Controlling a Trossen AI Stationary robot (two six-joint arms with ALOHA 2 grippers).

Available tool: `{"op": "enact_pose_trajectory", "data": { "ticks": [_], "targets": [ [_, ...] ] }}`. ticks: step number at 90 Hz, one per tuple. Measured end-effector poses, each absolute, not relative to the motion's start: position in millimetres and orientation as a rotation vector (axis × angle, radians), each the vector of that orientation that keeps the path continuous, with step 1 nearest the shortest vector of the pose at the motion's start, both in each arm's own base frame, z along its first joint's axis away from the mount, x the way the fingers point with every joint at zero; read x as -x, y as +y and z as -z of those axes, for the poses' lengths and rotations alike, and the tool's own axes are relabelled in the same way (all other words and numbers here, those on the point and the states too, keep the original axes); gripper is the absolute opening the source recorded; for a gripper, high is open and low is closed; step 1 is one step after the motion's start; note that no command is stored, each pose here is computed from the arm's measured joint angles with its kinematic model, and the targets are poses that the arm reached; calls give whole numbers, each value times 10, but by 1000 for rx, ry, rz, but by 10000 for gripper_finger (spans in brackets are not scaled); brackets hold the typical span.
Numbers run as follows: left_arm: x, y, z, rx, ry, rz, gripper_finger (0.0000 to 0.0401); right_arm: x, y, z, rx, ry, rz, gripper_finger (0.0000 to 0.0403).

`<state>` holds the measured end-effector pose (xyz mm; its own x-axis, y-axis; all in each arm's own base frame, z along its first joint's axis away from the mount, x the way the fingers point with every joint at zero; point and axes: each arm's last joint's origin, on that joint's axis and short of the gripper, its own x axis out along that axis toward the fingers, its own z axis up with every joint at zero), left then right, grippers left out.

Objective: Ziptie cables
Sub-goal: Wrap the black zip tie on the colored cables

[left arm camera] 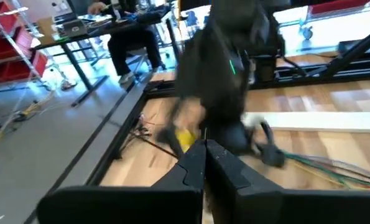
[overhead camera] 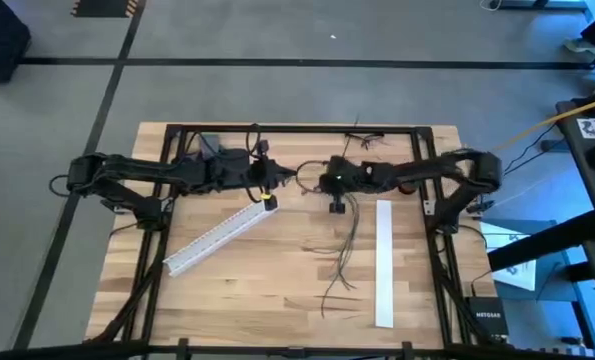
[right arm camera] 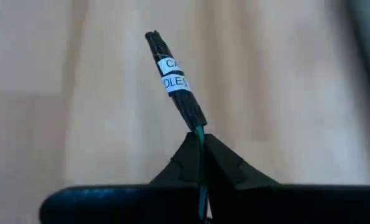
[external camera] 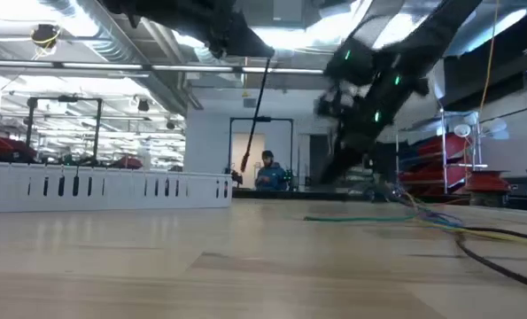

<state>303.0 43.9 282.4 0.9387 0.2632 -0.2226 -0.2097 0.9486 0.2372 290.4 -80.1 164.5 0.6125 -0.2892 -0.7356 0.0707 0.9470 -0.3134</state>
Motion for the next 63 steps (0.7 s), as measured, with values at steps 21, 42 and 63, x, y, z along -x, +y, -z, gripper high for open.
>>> {"op": "enact_pose_trajectory", "data": {
  "ticks": [21,42,63],
  "targets": [
    [-3049,428,-2870,-171,192,-209,0,-2872,-787,-1844,273,777,232,2],
    [-3069,402,-2897,-149,149,-181,0,-2929,-775,-1860,273,716,223,1],
    [-3126,389,-2873,-157,119,-178,0,-2926,-768,-1853,249,721,211,0]
  ]
}}
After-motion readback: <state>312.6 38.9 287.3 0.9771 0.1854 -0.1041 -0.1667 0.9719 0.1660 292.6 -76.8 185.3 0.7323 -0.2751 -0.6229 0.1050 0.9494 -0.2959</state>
